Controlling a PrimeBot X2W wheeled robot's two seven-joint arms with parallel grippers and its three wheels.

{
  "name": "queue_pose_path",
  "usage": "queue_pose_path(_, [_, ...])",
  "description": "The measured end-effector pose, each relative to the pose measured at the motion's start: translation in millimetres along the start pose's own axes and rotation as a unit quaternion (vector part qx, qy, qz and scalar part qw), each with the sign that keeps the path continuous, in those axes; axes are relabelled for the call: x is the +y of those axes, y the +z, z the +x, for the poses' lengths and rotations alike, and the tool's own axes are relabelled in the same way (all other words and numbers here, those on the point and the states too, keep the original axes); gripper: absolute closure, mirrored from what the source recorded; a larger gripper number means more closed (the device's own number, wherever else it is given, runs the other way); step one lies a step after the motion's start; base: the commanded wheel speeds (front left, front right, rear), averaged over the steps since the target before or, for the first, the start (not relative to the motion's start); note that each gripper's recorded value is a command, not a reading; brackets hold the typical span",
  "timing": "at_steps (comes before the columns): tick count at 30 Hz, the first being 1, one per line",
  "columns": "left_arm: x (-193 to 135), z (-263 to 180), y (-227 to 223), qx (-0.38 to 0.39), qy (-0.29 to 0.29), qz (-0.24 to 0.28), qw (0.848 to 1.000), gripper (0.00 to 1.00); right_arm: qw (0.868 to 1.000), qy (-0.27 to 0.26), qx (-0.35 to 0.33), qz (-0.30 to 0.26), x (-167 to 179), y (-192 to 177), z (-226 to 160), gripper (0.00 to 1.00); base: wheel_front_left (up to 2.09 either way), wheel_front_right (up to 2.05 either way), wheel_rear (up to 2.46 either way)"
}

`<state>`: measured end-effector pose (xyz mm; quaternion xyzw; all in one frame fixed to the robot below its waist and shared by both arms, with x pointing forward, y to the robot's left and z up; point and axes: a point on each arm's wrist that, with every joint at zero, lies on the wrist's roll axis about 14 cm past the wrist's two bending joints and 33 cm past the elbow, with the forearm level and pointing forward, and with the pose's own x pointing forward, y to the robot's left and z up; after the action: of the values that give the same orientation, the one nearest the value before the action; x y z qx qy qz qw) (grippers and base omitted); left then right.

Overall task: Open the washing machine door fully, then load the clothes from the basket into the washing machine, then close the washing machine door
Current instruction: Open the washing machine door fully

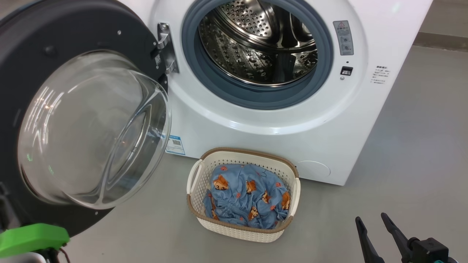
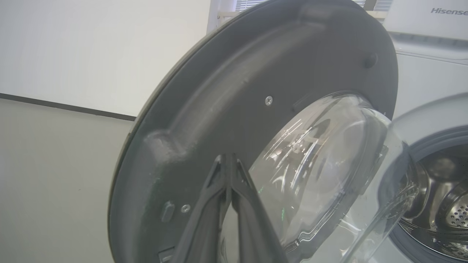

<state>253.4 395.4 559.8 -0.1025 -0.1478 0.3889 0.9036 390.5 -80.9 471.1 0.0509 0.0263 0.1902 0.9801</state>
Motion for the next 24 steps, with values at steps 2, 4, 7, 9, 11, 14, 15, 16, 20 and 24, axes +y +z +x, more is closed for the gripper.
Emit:
queue_pose_path(2, [-11.6,-4.1,7.0,-0.012,-0.019,-0.007,1.000,0.52,1.000,-0.001,-0.001,0.000,-0.5,0.4,-1.0,0.00,0.00,0.00,0.00])
queue_pose_path(4, [-26.3,-8.2,13.3,-0.022,-0.048,-0.007,0.999,0.00,1.000,-0.003,-0.002,0.000,-1.4,1.3,-2.6,0.00,0.00,0.00,0.00])
queue_pose_path(7, [-52.3,-16.7,15.4,-0.026,-0.098,-0.011,0.995,0.00,1.000,-0.006,-0.005,0.001,-2.6,3.1,-5.3,0.00,0.00,0.00,0.00])
queue_pose_path(9, [-70.1,-22.6,13.8,-0.023,-0.129,-0.018,0.991,0.00,1.000,-0.011,-0.007,0.002,-4.9,4.1,-7.8,0.00,0.00,0.00,0.00])
queue_pose_path(11, [-86.1,-28.3,11.2,-0.019,-0.158,-0.027,0.987,0.00,1.000,-0.017,-0.009,0.002,-8.4,4.9,-10.5,0.00,0.00,0.00,0.00])
queue_pose_path(14, [-108.1,-38.6,-1.4,0.001,-0.200,-0.031,0.979,0.00,0.999,-0.032,-0.013,0.002,-16.8,7.2,-17.2,0.00,0.00,0.00,0.00])
queue_pose_path(15, [-108.1,-38.6,-1.4,0.001,-0.200,-0.031,0.979,0.00,0.999,-0.032,-0.013,0.002,-16.8,7.2,-17.2,0.00,0.00,0.00,0.00])
queue_pose_path(16, [-114.1,-42.5,-6.9,0.009,-0.212,-0.028,0.977,0.00,0.999,-0.037,-0.014,0.002,-19.4,8.0,-19.2,0.00,0.00,0.00,0.00])
queue_pose_path(20, [-129.5,-55.4,-36.0,0.053,-0.247,-0.021,0.967,0.00,0.998,-0.061,-0.019,0.003,-32.3,10.1,-31.2,0.00,0.00,0.00,0.00])
queue_pose_path(24, [-134.8,-65.2,-59.7,0.089,-0.266,-0.011,0.960,0.00,0.996,-0.084,-0.022,0.004,-44.5,11.1,-43.1,0.00,0.00,0.00,0.00])
